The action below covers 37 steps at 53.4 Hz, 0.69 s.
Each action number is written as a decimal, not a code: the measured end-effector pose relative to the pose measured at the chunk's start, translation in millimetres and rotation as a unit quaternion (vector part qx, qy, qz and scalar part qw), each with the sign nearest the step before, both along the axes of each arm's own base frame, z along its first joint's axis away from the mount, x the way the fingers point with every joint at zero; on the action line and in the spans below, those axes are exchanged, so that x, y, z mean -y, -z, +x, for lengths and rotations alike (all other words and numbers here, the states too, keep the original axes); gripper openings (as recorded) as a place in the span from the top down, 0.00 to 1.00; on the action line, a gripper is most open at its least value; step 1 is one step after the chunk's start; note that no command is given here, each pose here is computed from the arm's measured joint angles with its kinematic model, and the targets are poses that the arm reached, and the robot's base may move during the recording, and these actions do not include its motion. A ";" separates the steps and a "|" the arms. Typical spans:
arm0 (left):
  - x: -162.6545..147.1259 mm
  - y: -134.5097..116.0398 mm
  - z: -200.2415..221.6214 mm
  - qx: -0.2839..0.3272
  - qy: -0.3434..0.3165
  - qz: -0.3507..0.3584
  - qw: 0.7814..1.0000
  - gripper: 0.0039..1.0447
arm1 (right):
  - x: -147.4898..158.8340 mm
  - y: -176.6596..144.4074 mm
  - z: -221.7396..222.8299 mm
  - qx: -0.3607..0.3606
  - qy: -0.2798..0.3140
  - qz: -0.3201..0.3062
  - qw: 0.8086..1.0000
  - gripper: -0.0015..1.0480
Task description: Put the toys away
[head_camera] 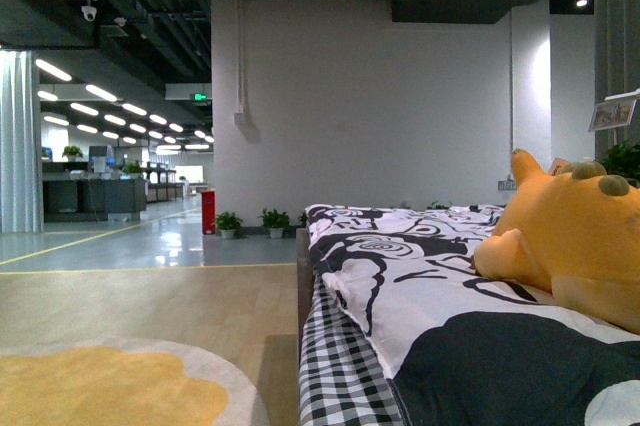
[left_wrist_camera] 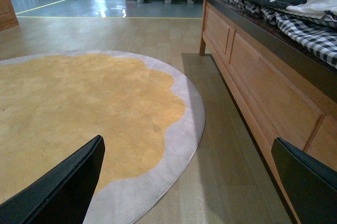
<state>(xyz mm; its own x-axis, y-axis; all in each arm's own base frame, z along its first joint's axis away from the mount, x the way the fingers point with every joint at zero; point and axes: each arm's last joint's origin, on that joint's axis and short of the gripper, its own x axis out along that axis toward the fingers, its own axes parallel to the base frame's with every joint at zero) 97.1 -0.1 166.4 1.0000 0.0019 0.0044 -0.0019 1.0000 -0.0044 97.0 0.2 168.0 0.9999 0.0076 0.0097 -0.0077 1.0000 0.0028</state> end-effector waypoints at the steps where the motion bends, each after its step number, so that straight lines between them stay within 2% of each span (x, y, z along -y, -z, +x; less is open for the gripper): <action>1: 0.0 0.0 0.0 0.000 0.001 0.000 1.000 0.06 | 0.0 0.0 0.0 0.000 0.000 0.000 1.000 0.06; 8: 0.0 0.0 0.0 0.000 0.001 0.000 1.000 0.06 | 0.0 0.0 0.0 0.000 0.000 0.000 1.000 0.06; 14: 0.0 0.0 0.0 0.000 0.001 0.000 1.000 0.06 | 1.2 4.4 2.9 -0.038 0.094 0.051 0.994 0.06; 18: 0.1 0.0 0.0 0.000 0.001 0.000 1.000 0.06 | 2.0 2.4 6.3 -0.037 0.112 0.072 0.990 0.06; 37: 0.1 0.0 0.0 0.000 0.001 0.000 1.000 0.06 | -0.7 -51.4 48.5 0.032 0.057 0.097 0.993 0.06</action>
<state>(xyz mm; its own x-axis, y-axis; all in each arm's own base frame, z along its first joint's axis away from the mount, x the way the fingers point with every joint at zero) 97.1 -0.2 166.4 1.0000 0.0000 0.0044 0.0000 1.0000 -0.0044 145.5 0.9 219.4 0.9914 -0.1146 0.0635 0.1000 0.9750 0.1985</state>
